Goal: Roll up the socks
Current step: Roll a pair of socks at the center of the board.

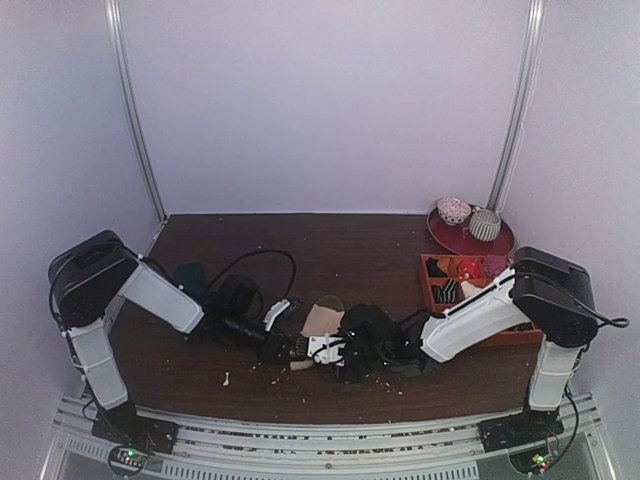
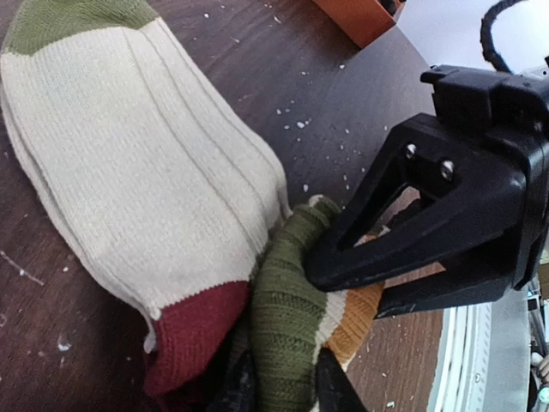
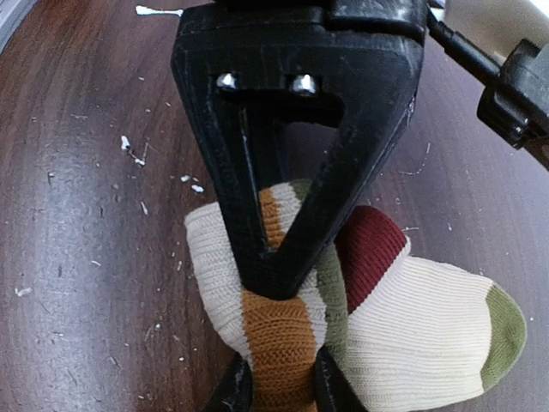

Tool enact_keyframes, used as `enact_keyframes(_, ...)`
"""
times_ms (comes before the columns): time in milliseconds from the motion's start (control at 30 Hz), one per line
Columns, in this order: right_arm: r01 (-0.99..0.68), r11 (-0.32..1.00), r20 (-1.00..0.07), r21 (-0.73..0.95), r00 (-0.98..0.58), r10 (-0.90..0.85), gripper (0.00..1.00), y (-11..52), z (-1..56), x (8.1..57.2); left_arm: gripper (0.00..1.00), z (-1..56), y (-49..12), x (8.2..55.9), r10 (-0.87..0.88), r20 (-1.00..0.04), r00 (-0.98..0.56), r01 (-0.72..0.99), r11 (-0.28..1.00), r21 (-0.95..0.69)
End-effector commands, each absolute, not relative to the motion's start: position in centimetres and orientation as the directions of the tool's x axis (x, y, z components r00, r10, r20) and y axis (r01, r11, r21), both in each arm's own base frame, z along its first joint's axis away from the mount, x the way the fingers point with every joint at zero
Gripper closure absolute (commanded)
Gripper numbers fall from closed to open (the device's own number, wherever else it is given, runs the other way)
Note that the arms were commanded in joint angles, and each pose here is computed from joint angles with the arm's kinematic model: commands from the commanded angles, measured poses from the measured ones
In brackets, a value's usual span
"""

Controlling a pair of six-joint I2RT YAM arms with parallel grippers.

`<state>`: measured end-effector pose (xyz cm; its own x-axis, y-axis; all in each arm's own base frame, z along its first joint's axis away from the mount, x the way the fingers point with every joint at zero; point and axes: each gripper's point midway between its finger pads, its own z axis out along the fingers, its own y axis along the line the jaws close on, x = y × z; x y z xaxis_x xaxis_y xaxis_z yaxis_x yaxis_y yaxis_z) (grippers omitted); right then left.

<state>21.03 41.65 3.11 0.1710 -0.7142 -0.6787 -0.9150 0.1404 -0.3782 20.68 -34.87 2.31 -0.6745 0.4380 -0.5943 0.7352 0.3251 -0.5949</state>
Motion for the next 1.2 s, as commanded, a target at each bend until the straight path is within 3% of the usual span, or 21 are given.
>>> enact_keyframes(0, -0.981, 0.124, -0.627, -0.150, -0.002, -0.779, 0.83, 39.6, -0.8, 19.5, 0.77, 0.3, -32.6, 19.7, 0.497, -0.552, -0.670, 0.741, 0.402, -0.537)
enact_keyframes(33, -0.989, 0.120, -0.622, -0.091, -0.038, -0.782, 0.83, 39.4, -1.1, 18.9, 0.77, 1.9, -33.1, 20.1, 0.482, -0.613, -0.626, 0.780, 0.369, -0.506)
enact_keyframes(133, -0.985, 0.119, -0.607, 0.124, -0.170, -0.777, 0.85, 38.8, -1.5, 17.3, 0.64, 5.9, -33.6, 21.0, 0.435, -0.757, -0.488, 0.871, 0.300, -0.389)
enact_keyframes(333, -0.856, 0.187, -0.468, 0.483, -0.433, -0.771, 0.84, 37.1, -2.9, 14.1, 0.59, 13.8, -33.8, 20.4, 0.284, -0.955, -0.090, 0.978, 0.204, -0.032)
enact_keyframes(467, -0.777, 0.262, -0.375, 0.573, -0.533, -0.759, 0.84, 36.1, -3.9, 13.5, 0.56, 14.3, -34.5, 20.1, 0.243, -0.970, -0.006, 0.985, 0.170, 0.037)
enact_keyframes(800, -0.720, 0.380, -0.278, 0.581, -0.614, -0.738, 0.84, 34.7, -5.0, 15.4, 0.46, 8.1, -35.7, 17.0, 0.373, -0.926, -0.061, 0.998, 0.050, -0.045)
enact_keyframes(1167, -0.708, 0.412, -0.237, 0.574, -0.625, -0.744, 0.84, 34.0, -5.8, 16.0, 0.49, 4.0, -34.2, 17.2, 0.491, -0.864, -0.109, 0.990, 0.132, -0.050)
